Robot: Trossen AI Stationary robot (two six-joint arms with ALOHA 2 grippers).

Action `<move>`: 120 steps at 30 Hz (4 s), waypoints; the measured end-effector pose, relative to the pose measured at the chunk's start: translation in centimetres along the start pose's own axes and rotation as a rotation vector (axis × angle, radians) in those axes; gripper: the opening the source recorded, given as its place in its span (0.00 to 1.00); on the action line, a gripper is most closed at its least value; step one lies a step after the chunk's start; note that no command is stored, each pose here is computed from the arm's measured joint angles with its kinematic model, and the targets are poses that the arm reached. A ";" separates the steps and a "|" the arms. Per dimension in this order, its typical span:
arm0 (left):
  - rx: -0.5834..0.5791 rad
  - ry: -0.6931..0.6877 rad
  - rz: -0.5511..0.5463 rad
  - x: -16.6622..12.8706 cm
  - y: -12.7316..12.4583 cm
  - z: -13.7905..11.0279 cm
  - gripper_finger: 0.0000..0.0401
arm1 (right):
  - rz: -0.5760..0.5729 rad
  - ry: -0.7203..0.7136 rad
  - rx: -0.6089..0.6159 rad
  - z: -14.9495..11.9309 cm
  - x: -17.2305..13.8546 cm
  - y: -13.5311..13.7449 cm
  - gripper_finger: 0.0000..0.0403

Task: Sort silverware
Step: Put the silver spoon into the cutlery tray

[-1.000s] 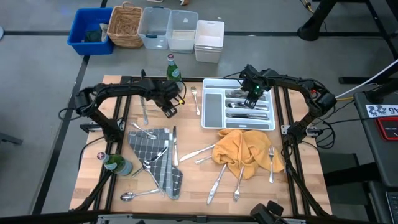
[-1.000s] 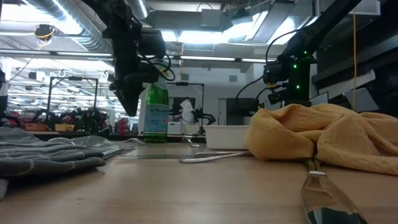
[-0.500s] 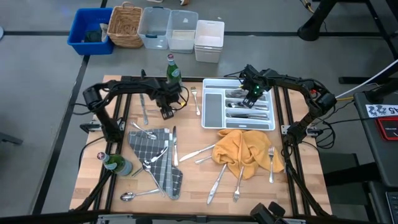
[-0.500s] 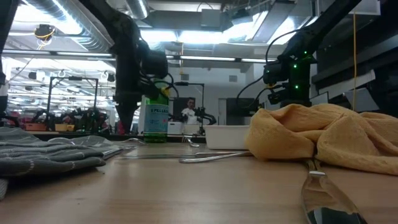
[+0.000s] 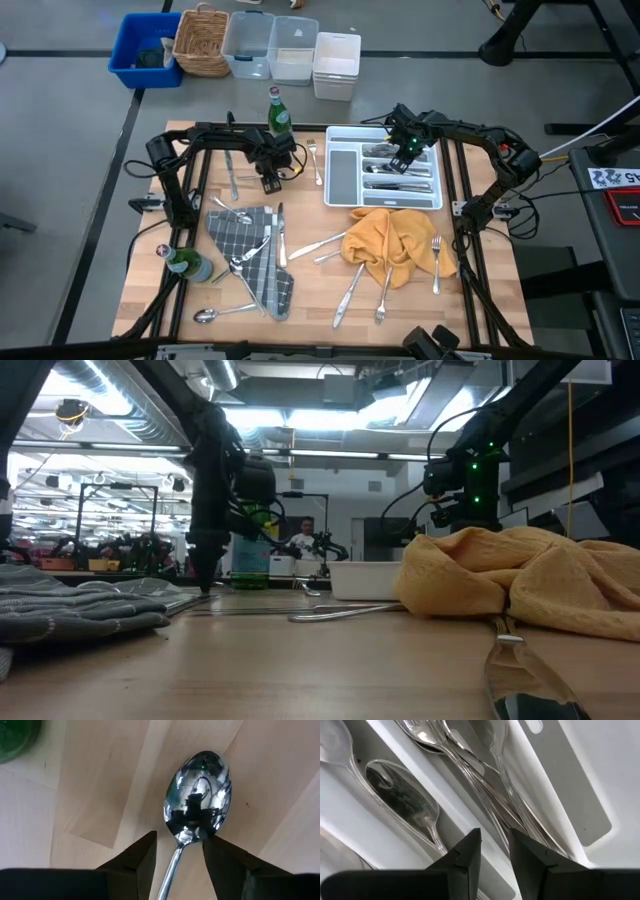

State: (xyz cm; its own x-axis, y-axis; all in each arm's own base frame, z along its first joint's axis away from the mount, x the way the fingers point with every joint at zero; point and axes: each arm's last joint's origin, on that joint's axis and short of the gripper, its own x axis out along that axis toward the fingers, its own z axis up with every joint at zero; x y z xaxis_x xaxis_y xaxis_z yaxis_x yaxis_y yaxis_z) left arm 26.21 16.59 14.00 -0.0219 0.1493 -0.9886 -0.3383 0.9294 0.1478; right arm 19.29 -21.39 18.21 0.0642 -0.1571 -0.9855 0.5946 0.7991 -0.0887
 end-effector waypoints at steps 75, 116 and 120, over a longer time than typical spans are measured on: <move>-0.883 -1.298 -0.318 -15.7 -5.3 4.9 0.01 | 0.750 -0.771 -0.031 5.2 -8.1 4.0 0.26; -1.023 -1.348 -0.381 -16.5 -7.3 4.8 0.01 | 0.226 -1.156 0.027 5.4 -11.7 16.4 0.26; -1.038 -1.345 -0.402 -16.5 -7.6 4.8 0.01 | 0.228 -1.156 0.026 5.4 -11.7 16.4 0.26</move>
State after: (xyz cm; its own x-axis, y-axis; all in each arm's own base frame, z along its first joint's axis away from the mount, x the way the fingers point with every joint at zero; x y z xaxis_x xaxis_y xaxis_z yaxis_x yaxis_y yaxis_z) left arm 33.63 8.69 29.32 0.7544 0.6355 -0.1643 -0.5482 0.4722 -0.6902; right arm 32.65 -9.59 29.10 0.8513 -0.4557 -0.2601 0.4910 0.8667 0.0884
